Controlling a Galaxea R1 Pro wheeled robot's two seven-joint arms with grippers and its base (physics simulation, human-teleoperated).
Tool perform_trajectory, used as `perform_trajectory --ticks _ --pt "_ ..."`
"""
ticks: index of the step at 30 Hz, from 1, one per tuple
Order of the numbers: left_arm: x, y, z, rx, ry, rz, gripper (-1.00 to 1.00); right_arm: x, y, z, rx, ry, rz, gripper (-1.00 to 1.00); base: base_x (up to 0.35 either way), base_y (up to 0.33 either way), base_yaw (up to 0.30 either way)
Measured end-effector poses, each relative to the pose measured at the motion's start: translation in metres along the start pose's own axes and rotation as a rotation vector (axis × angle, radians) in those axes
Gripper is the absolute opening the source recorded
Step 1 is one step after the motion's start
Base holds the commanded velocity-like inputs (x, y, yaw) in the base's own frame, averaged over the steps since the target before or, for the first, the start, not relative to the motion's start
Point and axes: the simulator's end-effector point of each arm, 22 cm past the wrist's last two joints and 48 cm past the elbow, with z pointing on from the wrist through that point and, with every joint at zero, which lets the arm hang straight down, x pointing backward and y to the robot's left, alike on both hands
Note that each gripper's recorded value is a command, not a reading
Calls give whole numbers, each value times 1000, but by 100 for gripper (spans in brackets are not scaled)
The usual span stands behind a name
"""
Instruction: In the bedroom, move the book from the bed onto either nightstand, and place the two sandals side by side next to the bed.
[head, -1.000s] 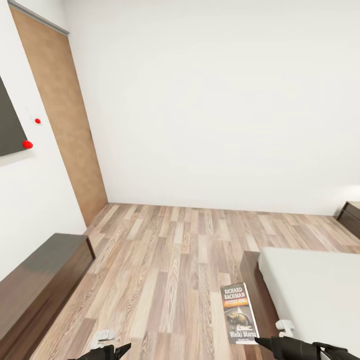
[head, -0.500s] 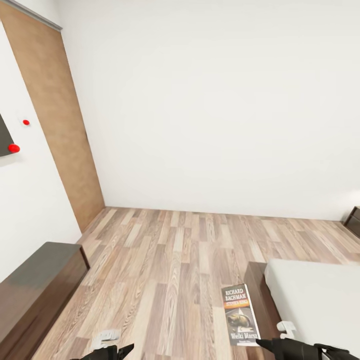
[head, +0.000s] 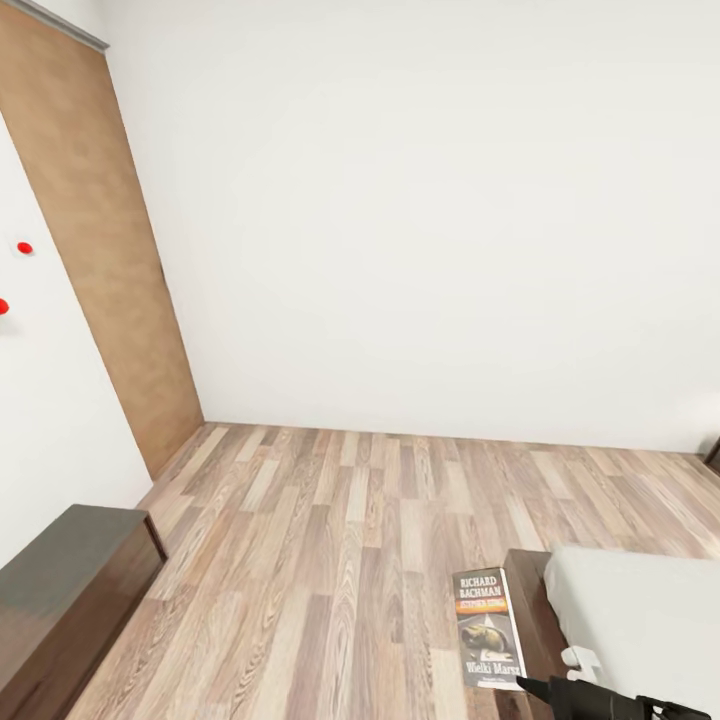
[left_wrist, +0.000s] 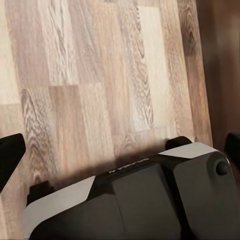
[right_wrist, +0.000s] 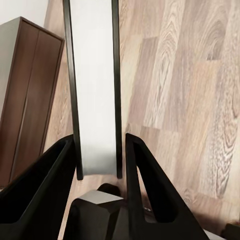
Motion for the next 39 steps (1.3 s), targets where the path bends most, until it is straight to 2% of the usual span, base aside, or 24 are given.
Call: perform_trajectory --ticks 6,10,12,14,16,20,39 --pt "2 1 0 -6 3 -1 100 0 -2 -1 3 0 1 -100 330 0 0" --pt "2 1 0 -6 4 0 100 -9 -25 -25 48 -18 4 -100 330 0 0" --pt "2 1 0 -7 4 0 100 -20 -40 -42 76 -65 35 -100 330 0 0" --pt "2 1 0 -7 4 0 100 -28 -48 -50 90 -104 62 -100 330 0 0" --pt "2 2 0 -7 4 1 100 -43 -52 -57 95 -179 109 -100 330 0 0" --pt "2 2 0 -8 5 1 100 -46 -56 -60 103 -195 118 -100 330 0 0" --pt "2 1 0 -6 3 3 100 -44 -54 -56 103 -192 118 -100 330 0 0"
